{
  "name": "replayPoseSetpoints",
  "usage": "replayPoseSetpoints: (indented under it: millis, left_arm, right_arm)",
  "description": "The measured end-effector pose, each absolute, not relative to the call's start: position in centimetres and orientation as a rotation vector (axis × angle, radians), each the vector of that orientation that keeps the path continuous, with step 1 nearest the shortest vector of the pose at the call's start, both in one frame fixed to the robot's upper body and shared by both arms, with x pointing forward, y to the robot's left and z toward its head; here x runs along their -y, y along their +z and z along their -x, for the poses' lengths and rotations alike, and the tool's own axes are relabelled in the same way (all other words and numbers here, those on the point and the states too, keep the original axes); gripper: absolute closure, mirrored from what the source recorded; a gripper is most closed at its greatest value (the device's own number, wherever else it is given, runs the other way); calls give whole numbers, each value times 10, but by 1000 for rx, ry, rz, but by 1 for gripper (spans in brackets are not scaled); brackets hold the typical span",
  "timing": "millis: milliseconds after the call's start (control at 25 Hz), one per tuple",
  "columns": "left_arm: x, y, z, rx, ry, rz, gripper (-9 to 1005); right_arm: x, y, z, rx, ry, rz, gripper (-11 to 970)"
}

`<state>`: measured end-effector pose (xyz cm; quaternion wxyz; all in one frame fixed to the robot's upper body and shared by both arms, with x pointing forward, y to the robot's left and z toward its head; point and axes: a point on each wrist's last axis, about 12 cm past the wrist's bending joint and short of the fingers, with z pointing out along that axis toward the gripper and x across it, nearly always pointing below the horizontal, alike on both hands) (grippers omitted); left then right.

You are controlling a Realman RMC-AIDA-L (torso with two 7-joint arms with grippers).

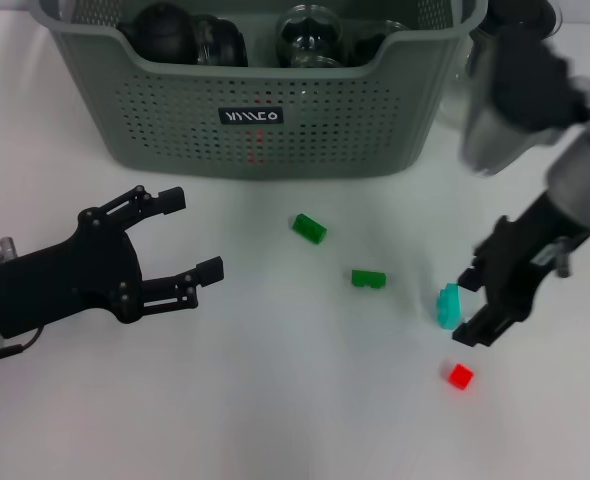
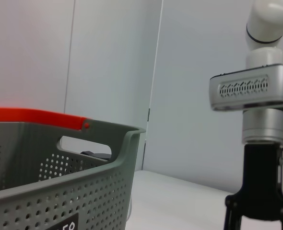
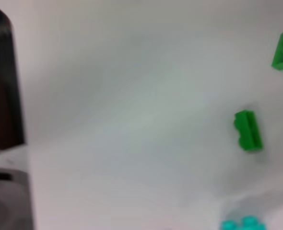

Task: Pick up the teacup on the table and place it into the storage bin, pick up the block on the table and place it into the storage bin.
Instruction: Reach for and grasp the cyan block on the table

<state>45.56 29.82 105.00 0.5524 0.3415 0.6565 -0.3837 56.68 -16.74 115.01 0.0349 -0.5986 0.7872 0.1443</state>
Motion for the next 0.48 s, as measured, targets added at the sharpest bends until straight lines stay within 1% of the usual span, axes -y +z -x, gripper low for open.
replayPoseSetpoints:
  millis: [80,240,480]
  left_arm:
    - [-297,1050,-455,-1552,-910,-806,47]
    - [-296,1050,-457,-1546,-912,-808,47]
    - [-295,1050,-457,-1548,-910,-806,47]
  right_arm:
    - [158,1147,-568,-2385,374,1869,226]
    - [148,1138,-569,-2339,299,1896,243]
    - [142,1126,-566,-2310,316,1910,269]
